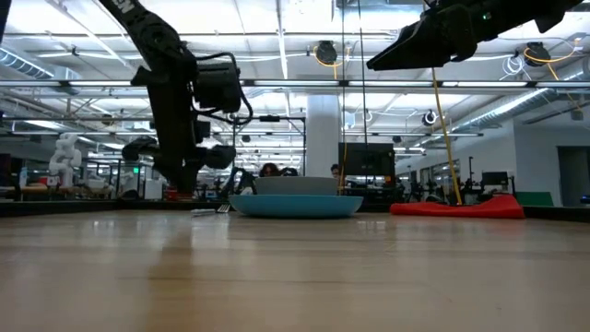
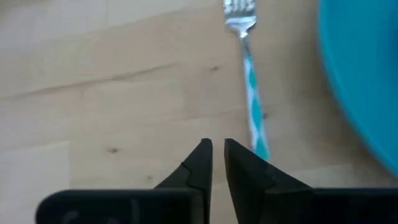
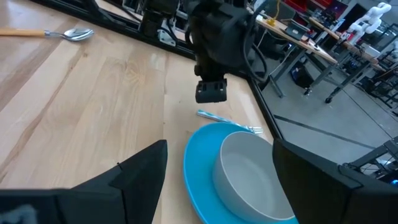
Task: Pick and place plate/cup/fork/spoon on tray
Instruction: Put the blue patterned fork beside the blue plate
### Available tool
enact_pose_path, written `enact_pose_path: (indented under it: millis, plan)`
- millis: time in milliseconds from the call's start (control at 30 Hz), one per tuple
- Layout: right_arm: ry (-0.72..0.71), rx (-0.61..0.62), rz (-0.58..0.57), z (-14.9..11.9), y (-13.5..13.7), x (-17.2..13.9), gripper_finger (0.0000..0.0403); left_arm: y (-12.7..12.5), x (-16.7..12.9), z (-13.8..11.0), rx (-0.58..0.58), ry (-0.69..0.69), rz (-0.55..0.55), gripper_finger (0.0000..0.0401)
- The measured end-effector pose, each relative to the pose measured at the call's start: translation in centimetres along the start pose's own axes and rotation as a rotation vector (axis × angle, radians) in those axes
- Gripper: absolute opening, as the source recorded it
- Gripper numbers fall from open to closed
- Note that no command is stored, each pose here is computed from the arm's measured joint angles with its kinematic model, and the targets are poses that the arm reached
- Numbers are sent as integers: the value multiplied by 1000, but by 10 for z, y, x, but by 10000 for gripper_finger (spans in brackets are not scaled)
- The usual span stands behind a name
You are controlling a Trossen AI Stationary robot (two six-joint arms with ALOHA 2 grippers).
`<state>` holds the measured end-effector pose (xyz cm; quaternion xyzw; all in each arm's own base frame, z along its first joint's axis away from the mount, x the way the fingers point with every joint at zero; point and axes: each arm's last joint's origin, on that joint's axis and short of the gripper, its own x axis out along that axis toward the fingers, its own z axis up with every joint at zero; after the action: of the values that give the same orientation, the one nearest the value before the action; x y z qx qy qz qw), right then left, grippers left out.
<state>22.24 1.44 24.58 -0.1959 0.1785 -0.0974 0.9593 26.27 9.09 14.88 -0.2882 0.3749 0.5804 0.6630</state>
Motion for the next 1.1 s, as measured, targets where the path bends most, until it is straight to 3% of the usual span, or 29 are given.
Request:
enact_pose_path:
  millis: [1100]
  plan:
    - [1, -3, 0, 0, 0, 0, 279, -13, 22, -18, -10, 59, 7, 35]
